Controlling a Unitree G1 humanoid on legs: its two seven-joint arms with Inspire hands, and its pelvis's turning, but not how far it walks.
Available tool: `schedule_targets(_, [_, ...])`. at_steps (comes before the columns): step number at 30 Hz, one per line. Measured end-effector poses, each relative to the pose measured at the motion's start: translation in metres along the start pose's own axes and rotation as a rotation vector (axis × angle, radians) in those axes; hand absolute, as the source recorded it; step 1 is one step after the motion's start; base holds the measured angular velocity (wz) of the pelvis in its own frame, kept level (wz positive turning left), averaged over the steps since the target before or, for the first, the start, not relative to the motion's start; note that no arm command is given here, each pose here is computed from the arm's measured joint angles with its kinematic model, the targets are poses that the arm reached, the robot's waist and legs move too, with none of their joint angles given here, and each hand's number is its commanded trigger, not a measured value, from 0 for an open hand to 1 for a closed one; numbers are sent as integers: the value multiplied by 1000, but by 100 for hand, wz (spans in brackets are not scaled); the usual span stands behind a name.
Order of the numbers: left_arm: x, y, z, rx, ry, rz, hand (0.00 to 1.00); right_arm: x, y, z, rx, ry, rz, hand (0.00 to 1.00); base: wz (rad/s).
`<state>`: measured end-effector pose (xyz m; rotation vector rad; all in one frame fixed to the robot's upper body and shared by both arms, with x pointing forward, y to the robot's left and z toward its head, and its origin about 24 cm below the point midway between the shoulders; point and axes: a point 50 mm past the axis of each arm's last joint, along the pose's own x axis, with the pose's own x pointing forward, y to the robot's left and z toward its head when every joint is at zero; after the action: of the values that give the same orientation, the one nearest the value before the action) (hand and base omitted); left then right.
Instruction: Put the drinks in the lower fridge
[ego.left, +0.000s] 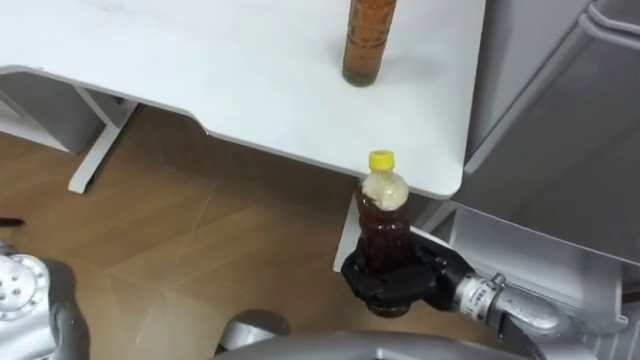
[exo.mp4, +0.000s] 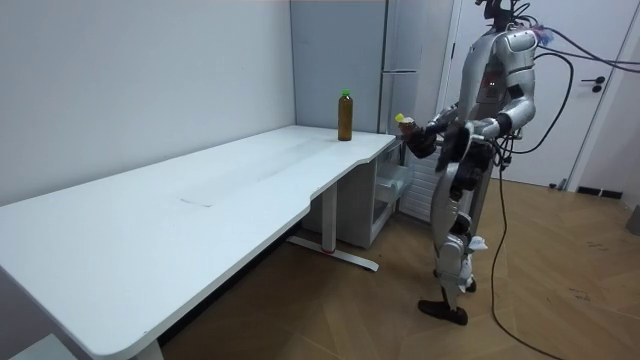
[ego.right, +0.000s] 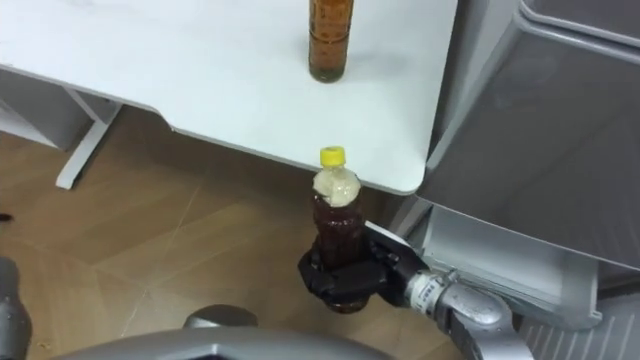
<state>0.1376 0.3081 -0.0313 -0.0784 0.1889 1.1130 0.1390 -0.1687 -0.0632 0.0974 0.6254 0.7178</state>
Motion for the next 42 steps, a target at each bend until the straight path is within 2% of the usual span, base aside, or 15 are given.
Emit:
schedule_targets(4, [-17,10,-49,99,236,-19,0,6,0,5,0,-19,-30,100,-3])
schedule_targets(6, [-28,33,-83,190,394,20,0,8,0,3,13,-2,-52,100,-18])
schedule_targets(7, [-31,40,-90,204,438,35,0,8,0,3,15,1,-60,100,-28])
schedule_targets(9, [-45,70,-114,276,600,84,0,9,-2,-2,32,14,-108,100,-18])
schedule_targets(12, [-61,95,-133,336,758,92,0,10,-6,-5,55,31,-177,100,-9])
schedule_targets(13, [-64,97,-136,344,783,82,0,10,-7,-4,49,32,-184,100,4])
schedule_targets(18, [-92,93,-156,380,968,-131,0,9,-17,2,12,24,-260,100,-1])
schedule_targets(24, [-91,67,-158,427,982,-397,0,6,-26,5,10,3,-424,100,-15])
schedule_targets(27, [-91,62,-158,441,980,-453,0,4,-28,1,-14,26,-505,100,-9])
schedule_targets(31, [-95,63,-160,422,1001,-456,0,-3,-35,0,-3,12,-637,100,-18])
schedule_targets(36, [-103,76,-163,389,1035,-419,0,-17,-49,1,42,-19,-851,100,0])
schedule_targets(42, [-106,81,-164,385,1052,-407,0,-25,-51,-5,48,-9,-1009,100,-3])
